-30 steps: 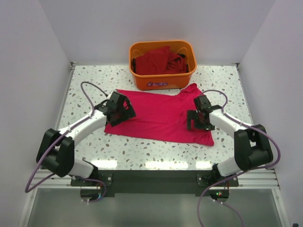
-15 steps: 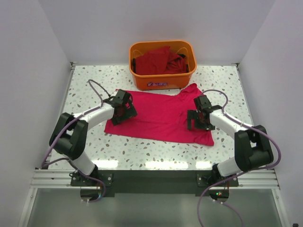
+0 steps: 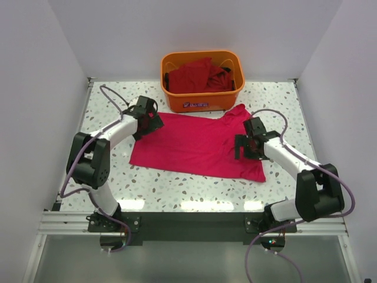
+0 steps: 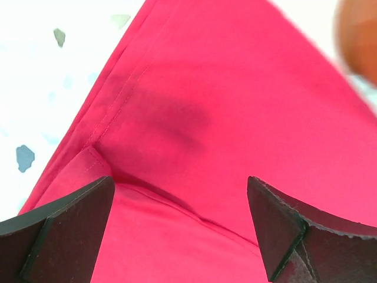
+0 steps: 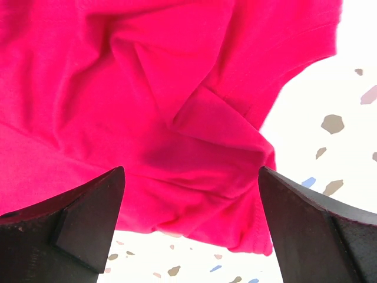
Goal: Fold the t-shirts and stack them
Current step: Fold the tshirt
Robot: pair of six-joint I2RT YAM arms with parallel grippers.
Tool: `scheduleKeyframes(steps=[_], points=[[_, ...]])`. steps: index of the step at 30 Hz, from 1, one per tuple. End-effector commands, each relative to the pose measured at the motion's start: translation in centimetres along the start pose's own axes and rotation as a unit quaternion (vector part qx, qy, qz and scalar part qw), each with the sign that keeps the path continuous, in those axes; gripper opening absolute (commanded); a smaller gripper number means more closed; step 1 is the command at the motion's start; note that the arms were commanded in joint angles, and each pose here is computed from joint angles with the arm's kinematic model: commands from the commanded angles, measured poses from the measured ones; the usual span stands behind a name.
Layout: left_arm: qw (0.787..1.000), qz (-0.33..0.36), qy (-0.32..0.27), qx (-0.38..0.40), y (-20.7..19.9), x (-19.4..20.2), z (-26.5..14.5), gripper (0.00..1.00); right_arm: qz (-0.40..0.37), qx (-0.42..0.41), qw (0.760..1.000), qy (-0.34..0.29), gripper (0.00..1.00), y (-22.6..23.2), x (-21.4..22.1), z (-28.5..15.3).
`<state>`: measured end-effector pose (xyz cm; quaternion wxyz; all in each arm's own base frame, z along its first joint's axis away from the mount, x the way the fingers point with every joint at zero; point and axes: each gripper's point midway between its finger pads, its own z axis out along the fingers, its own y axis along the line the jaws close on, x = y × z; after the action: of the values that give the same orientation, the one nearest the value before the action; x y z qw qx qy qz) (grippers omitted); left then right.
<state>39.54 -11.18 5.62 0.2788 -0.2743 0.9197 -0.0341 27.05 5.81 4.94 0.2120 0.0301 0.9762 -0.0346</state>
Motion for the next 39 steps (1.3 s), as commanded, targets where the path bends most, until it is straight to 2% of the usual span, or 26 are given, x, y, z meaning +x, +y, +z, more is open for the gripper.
scheduleKeyframes(steps=[1, 5, 6, 8, 12, 16, 17, 20, 26, 31, 35, 39], points=[[0.998, 0.004, -0.059, 0.038, -1.8, -3.5, -4.2, 1.0, 0.011, -0.003, 0.998, -0.059, 0.99, -0.3, -3.0, -3.1], [0.995, 0.005, -0.066, 0.071, -1.9, -1.4, -6.9, 1.0, 0.032, -0.058, 0.995, -0.07, 0.99, 1.3, -2.7, -4.7], [0.996, 0.01, -0.041, 0.073, -1.2, 0.7, -6.4, 1.0, 0.039, -0.077, 0.994, -0.067, 0.99, 2.0, -2.4, -4.9], [0.995, 0.007, -0.026, 0.097, -1.4, 2.5, -6.5, 1.0, 0.065, -0.103, 0.991, -0.051, 0.99, 3.1, -0.8, -4.9], [0.998, 0.005, 0.024, 0.066, 2.2, 7.3, -4.3, 1.0, 0.137, -0.108, 0.984, -0.024, 0.99, 3.0, 2.6, -4.6], [0.999, 0.008, 0.029, 0.04, 4.4, 8.9, -2.9, 1.0, 0.195, -0.073, 0.977, -0.044, 0.99, 1.1, 3.9, -3.5], [0.999, 0.009, 0.03, 0.031, 4.9, 9.1, -2.6, 1.0, 0.202, -0.089, 0.973, -0.065, 0.99, 1.5, 2.8, -3.1], [0.999, 0.01, 0.034, 0.009, 6.0, 9.5, -1.9, 1.0, 0.226, -0.137, 0.964, -0.036, 0.98, 2.5, 3.0, -1.1], [0.998, 0.0, 0.05, -0.025, 9.0, 11.0, -1.7, 1.0, 0.3, -0.095, 0.949, 0.017, 0.99, -0.5, 5.6, 1.1], [0.996, -0.008, 0.067, -0.057, 11.9, 12.9, -2.4, 1.0, 0.323, -0.04, 0.945, -0.005, 0.99, -3.1, 7.1, -0.4], [0.993, -0.013, 0.088, -0.072, 13.7, 14.6, -3.3, 1.0, 0.336, -0.011, 0.942, 0.023, 0.99, -3.9, 9.6, -0.3], [0.992, -0.023, 0.105, -0.071, 14.9, 16.0, -4.5, 1.0, 0.36, -0.018, 0.932, 0.048, 0.99, -3.4, 10.8, -0.6]])
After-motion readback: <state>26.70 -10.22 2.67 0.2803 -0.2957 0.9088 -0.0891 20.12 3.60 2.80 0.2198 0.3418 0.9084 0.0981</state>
